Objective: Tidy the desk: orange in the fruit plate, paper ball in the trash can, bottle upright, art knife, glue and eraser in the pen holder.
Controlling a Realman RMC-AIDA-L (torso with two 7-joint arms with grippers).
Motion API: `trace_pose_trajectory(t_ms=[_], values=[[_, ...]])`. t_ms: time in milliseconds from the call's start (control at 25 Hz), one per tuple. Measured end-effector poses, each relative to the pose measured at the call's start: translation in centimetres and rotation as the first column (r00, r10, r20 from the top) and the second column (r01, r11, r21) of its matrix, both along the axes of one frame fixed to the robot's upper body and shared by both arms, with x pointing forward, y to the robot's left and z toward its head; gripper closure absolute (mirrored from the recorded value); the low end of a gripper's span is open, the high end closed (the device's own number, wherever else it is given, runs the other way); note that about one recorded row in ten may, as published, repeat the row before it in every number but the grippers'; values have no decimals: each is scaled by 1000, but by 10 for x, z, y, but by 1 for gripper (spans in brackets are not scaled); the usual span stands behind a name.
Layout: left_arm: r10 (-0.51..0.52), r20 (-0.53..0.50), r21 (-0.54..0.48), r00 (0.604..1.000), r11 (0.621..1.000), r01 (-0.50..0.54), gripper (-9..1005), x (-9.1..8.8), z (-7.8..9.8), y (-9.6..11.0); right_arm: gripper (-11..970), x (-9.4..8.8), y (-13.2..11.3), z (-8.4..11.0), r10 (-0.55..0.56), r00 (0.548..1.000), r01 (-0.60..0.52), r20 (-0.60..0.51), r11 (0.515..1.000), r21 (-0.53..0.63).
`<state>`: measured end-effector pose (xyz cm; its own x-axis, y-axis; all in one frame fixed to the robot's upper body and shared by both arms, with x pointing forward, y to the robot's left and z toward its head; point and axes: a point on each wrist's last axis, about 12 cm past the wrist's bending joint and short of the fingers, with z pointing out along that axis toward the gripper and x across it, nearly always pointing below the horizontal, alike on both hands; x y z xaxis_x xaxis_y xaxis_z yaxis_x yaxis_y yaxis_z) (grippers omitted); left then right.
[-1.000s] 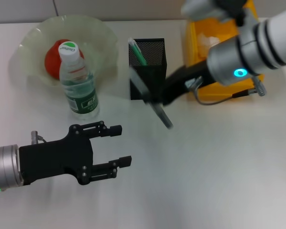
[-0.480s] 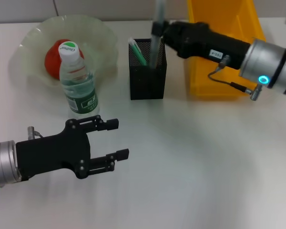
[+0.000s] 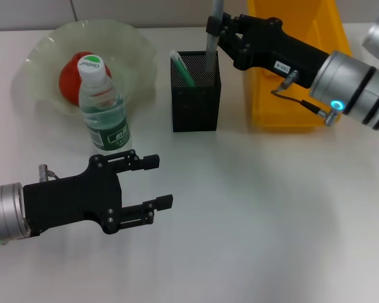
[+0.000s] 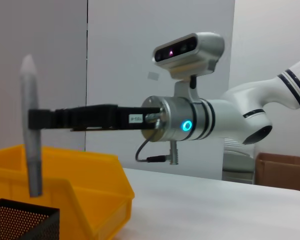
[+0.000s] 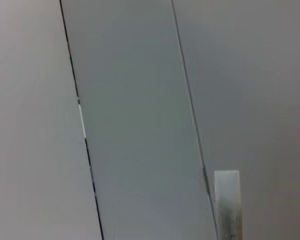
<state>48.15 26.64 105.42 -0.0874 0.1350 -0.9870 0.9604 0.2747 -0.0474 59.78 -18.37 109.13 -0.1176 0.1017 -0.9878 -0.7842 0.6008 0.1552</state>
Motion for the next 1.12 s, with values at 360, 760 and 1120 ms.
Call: trace_pose_trajectory(t_ms=[360, 760, 1120], values=[[-2, 3, 1, 1000, 1000, 2, 303, 1, 1, 0, 820, 6, 17, -5, 41, 999, -41, -6, 993, -112], [-9, 7, -3, 1000, 1000, 9, 305, 1, 2, -1, 747, 6, 25, -11, 61, 998, -60, 1, 978, -199], [-19, 12, -40, 1000, 999, 20, 303, 1, 6, -2, 683, 4, 23, -10, 66, 998, -65, 0, 983, -172]])
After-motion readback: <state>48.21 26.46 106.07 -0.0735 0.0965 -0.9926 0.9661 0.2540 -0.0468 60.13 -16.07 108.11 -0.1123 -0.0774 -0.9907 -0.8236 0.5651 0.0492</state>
